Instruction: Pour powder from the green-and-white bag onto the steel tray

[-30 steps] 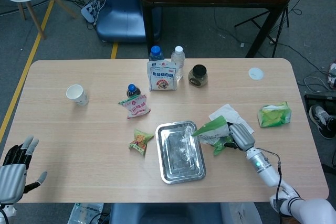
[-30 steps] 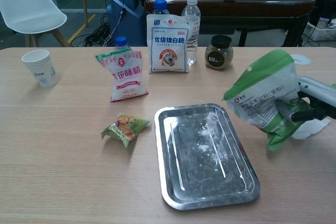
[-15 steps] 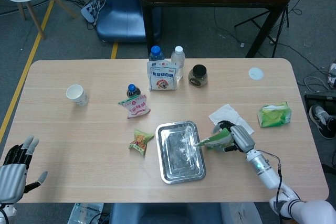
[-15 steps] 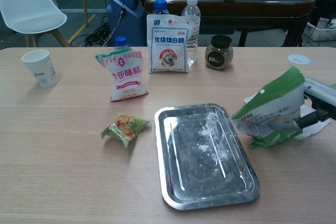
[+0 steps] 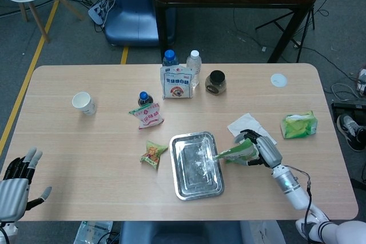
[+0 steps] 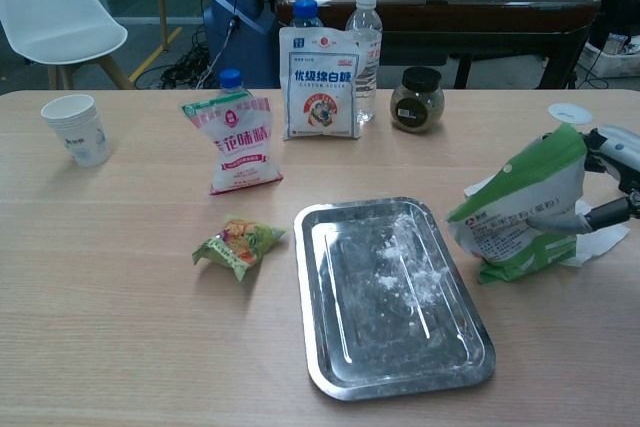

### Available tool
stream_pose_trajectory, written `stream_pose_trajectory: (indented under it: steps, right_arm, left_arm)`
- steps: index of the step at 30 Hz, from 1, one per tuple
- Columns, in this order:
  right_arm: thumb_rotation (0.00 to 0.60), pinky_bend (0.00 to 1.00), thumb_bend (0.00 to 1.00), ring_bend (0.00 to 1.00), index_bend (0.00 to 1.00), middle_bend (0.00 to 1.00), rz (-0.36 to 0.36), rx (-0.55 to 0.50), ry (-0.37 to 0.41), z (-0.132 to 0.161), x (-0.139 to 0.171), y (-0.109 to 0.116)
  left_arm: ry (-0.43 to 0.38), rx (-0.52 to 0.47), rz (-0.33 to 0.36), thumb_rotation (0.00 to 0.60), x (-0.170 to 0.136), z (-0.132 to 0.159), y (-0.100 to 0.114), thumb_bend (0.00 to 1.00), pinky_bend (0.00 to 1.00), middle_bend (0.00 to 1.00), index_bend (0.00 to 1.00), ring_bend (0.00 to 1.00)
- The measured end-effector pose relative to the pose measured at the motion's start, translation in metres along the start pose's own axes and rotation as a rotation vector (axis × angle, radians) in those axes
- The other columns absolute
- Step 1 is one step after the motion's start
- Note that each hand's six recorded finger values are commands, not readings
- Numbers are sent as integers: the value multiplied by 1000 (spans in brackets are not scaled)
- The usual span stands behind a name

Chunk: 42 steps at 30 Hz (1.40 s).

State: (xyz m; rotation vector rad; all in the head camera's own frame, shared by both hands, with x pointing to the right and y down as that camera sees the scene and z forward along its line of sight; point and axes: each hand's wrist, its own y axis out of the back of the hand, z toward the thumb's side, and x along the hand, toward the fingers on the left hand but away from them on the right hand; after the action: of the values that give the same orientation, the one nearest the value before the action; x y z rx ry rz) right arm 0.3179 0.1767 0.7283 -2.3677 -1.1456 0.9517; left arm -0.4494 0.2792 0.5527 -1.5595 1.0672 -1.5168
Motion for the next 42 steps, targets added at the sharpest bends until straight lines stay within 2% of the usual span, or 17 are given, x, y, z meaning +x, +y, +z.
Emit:
stream_pose_trajectory:
  steps: [10, 17, 21, 28, 35, 42]
  right_arm:
    - [600, 309, 0, 214, 398, 366, -70, 41, -6, -3, 27, 28]
    - [600, 290, 3, 211, 392, 361, -116, 123, -25, -4, 49, 53]
    - [600, 274, 70, 210, 392, 354, -139, 205, -52, -4, 62, 67]
    - [600, 266, 90, 211, 385, 341, -167, 363, -158, 5, 93, 98]
    - [600, 260, 90, 211, 378, 336, -166, 492, -308, 19, 128, 129]
    - [600, 255, 90, 209, 371, 334, -162, 531, -381, 22, 146, 138]
  left_arm:
    - [-8, 1, -1, 600, 3, 2, 0, 219, 57, 30, 37, 94]
    - [-5, 2, 0, 600, 4, 2, 0, 219, 57, 30, 37, 94]
    - [-6, 3, 0, 600, 6, 1, 0, 219, 57, 30, 37, 93]
    - [-8, -3, -1, 600, 7, 2, -4, 219, 57, 30, 37, 94]
    - [-16, -6, 7, 600, 10, 3, -4, 218, 57, 30, 36, 94]
    - [-15, -7, 17, 600, 10, 4, -3, 219, 57, 30, 37, 94]
